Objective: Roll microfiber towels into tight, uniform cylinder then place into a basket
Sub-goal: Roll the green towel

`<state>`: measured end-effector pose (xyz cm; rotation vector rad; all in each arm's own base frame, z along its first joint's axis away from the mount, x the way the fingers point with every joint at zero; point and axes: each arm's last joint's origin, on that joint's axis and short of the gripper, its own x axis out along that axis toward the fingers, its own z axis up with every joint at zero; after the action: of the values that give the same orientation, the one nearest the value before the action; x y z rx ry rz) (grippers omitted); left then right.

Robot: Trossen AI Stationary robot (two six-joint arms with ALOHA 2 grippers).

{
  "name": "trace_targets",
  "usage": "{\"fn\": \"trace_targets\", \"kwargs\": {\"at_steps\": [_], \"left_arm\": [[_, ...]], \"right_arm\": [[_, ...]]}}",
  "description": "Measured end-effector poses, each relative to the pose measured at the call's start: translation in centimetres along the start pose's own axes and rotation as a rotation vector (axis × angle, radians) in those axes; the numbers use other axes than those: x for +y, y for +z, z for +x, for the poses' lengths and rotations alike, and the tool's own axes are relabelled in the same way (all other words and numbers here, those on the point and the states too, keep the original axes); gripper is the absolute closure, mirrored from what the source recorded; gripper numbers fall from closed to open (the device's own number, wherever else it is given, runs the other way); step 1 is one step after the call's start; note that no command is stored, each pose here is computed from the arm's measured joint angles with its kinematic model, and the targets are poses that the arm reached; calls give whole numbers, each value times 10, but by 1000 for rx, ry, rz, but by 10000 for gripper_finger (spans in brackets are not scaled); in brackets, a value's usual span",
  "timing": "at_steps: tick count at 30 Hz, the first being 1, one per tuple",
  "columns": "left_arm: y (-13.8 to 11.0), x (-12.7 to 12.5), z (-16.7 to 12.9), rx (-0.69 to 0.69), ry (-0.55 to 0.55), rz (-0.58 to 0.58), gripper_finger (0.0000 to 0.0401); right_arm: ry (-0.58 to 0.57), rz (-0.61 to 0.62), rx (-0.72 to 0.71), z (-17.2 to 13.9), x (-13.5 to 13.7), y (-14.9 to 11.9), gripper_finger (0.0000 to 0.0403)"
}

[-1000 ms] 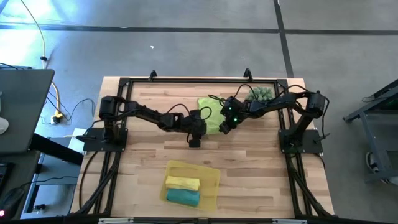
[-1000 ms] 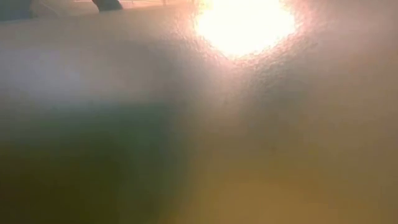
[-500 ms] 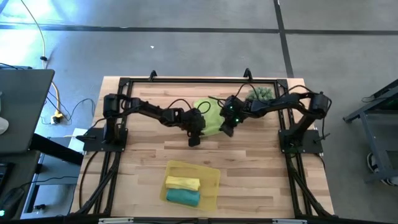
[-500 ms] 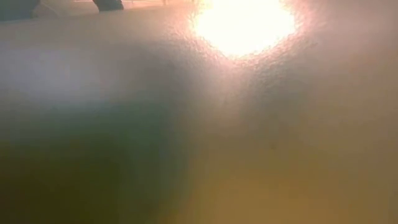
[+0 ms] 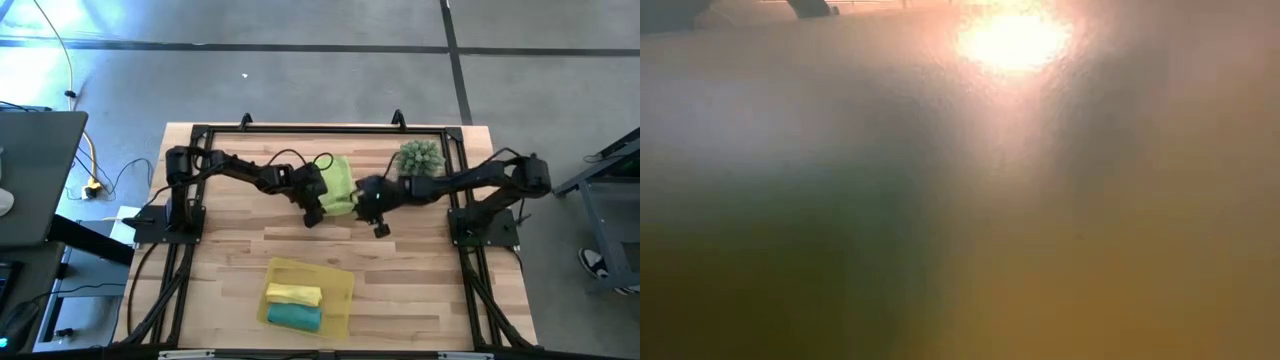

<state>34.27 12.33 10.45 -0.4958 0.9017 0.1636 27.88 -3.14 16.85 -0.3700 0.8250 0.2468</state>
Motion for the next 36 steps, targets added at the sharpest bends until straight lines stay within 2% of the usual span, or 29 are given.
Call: {"fn": "trace_targets", "kwargs": {"at_steps": [4,8,15,19,22,24,26,29,36], "left_arm": [[0,1,0,8,-21,-22,388],[-1,0,0,12,-27,-21,388],[-1,-1,0,13,-27,-33,388],[-1,-1,1,14,-27,-33,388],[-1,-1,1,13,-27,-33,388],[-1,-1,1,13,-27,-33,388],[-1,-1,1,13,-28,-33,388],[-1,-1,1,11,-29,-32,388],[-1,-1,1,10,-29,-31,388]], "right_arm": [[-137,-107,116,15,16,4,290],[-258,-126,193,27,20,2,290],[-266,-124,241,36,19,-5,290],[-362,-126,232,25,24,5,290],[-348,-36,171,17,32,13,290],[-289,58,122,17,36,16,290],[-246,92,110,21,40,15,290],[-260,84,144,31,42,6,290],[-353,45,198,43,27,-7,290]]}}
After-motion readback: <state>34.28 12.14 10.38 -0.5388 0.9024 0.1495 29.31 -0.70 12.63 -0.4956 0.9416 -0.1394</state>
